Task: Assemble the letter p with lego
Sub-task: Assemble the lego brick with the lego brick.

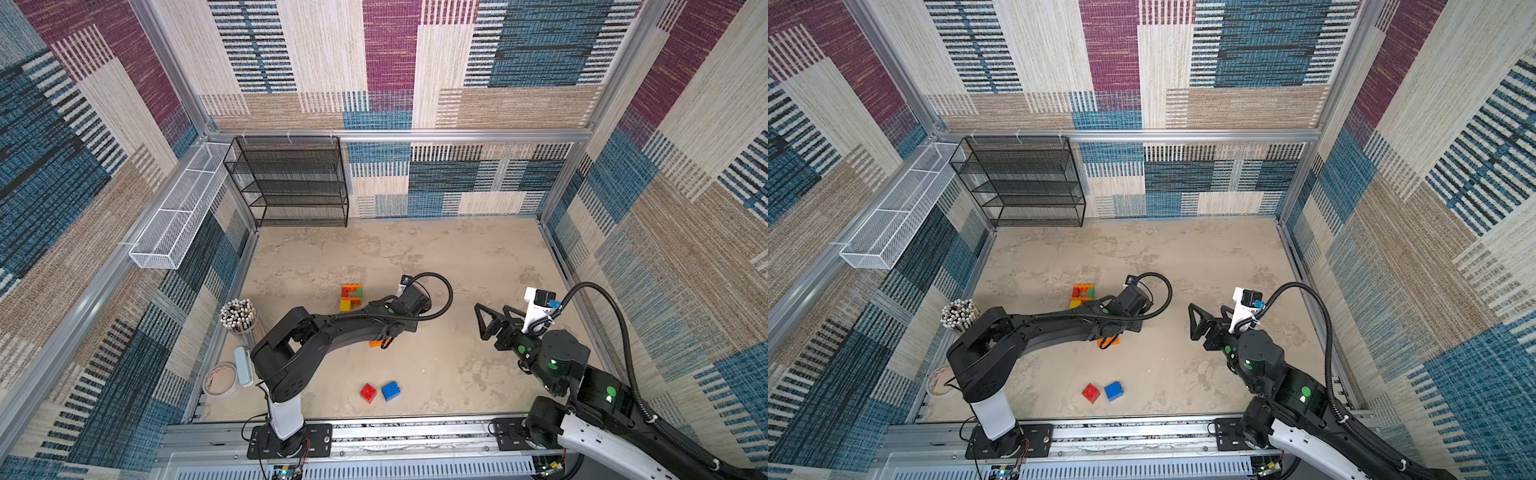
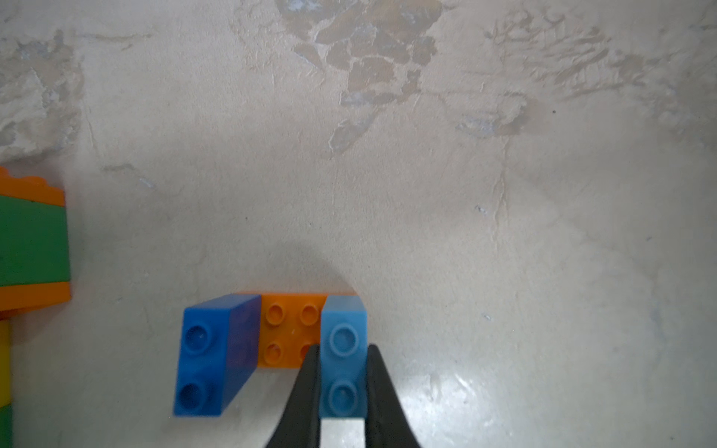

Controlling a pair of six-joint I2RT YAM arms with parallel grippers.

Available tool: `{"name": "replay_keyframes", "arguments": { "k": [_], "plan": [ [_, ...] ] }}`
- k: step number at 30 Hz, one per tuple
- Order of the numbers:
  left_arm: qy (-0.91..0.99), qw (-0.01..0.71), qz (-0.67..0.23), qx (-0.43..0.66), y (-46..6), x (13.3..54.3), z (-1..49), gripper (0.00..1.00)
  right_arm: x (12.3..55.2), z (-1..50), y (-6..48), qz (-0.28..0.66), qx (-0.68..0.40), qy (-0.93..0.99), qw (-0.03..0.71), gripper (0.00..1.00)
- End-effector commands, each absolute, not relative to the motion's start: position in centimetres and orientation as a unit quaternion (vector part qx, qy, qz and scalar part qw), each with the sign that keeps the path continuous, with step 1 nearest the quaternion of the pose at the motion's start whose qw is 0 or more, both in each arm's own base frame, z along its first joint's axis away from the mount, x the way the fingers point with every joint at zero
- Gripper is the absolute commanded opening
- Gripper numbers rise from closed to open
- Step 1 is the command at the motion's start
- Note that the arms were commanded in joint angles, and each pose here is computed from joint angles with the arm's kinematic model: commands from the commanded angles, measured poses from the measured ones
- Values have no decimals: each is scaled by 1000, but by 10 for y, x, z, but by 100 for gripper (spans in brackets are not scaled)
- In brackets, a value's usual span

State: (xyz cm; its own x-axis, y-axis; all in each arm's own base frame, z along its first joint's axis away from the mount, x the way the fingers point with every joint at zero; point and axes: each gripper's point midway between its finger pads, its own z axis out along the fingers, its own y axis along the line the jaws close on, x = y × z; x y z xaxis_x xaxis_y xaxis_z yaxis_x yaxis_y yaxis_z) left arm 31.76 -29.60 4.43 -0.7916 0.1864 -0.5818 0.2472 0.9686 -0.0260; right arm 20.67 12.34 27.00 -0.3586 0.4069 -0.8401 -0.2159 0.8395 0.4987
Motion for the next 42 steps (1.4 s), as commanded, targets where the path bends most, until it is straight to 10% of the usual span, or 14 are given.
{"name": "replay_keyframes", "arguments": {
  "k": [1, 18, 32, 42],
  "plan": [
    [976, 177, -35, 125, -277, 271, 5, 0, 208, 276, 120, 265, 60, 774, 572, 100],
    [975, 195, -19, 104, -283, 274, 42, 1, 210, 277, 119, 249, 50, 775, 578, 100],
    [959, 246, -87, 114, -298, 278, 100, 42, 219, 274, 150, 207, -72, 778, 588, 100],
    [918, 381, -108, 25, -176, 273, 194, 60, 217, 232, 256, 219, -359, 751, 508, 99]
  ]
}}
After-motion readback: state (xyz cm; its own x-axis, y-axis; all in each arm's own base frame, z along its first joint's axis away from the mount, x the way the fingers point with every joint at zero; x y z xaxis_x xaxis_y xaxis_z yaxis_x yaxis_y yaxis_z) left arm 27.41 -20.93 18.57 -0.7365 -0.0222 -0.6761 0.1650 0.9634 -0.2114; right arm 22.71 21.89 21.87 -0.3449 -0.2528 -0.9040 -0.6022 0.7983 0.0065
